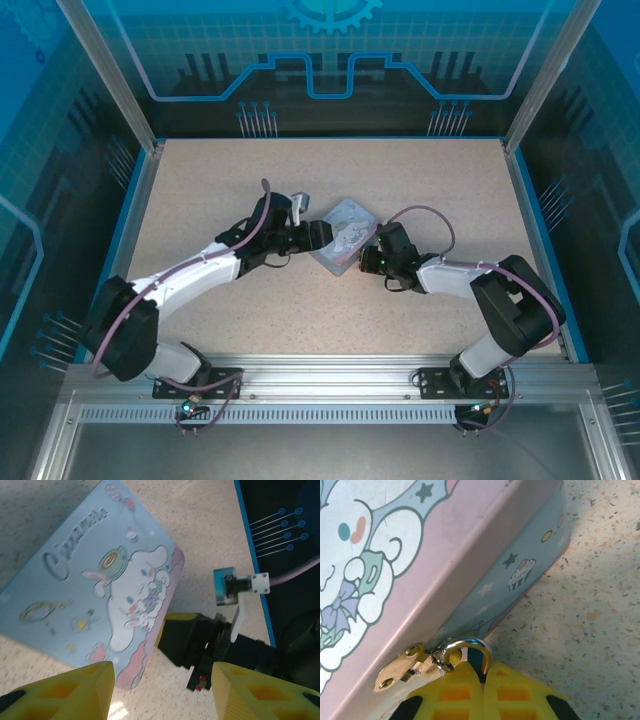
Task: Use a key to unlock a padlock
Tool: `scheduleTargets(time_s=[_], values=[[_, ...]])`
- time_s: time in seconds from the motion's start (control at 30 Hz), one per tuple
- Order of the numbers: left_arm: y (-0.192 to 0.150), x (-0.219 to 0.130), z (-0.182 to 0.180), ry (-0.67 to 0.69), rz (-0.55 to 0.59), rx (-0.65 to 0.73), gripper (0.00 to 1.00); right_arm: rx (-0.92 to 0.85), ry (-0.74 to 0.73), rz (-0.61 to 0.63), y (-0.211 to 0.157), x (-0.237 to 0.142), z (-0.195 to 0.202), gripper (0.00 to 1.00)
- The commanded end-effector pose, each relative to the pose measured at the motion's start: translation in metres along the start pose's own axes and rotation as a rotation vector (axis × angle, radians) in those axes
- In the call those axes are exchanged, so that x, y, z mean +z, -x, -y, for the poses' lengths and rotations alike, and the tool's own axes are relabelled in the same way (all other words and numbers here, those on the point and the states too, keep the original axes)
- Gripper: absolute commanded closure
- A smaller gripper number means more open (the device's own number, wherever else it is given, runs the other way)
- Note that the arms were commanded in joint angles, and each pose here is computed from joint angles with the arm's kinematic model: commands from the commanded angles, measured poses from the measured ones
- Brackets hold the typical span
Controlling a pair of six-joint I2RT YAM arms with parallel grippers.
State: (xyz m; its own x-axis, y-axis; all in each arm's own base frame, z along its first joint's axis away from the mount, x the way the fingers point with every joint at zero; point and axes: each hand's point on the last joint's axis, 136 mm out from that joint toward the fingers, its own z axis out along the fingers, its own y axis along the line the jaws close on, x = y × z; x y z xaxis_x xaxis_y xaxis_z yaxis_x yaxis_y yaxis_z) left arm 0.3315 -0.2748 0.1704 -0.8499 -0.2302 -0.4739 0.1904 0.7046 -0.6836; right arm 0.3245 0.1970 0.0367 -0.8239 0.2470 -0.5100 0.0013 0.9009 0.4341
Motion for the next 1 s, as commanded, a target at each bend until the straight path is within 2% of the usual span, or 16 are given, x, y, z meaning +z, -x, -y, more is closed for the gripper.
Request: scheduleTargets(time_s=[0.0,0.3,0.53,0.8,0.97], values=[[-0.002,0.02,0.014,-0.044,-0.05,0.048,0.45,0.004,-0.033,-0.097,-0.029,0.003,0.013,0.94],[-0.005,0.065,0.0,-0.016,-0.077,0.038,0.46,0.032,0.001,-0.075,-0.03,0.004,0.019,0.86],[-0.007,0.076,-0.008,0.0,-0.083,0.032,0.46,0.031,0.036,-0.04,-0.03,0.003,0.022,0.71],[-0.011,0.087,-0.015,0.009,-0.102,0.016,0.46,0.054,0.091,-0.024,-0.032,0.004,0.024,0.66],[-0.014,0.092,-0.02,0.02,-0.113,0.009,0.46,0.047,0.104,-0.046,-0.036,0.006,0.023,0.69]])
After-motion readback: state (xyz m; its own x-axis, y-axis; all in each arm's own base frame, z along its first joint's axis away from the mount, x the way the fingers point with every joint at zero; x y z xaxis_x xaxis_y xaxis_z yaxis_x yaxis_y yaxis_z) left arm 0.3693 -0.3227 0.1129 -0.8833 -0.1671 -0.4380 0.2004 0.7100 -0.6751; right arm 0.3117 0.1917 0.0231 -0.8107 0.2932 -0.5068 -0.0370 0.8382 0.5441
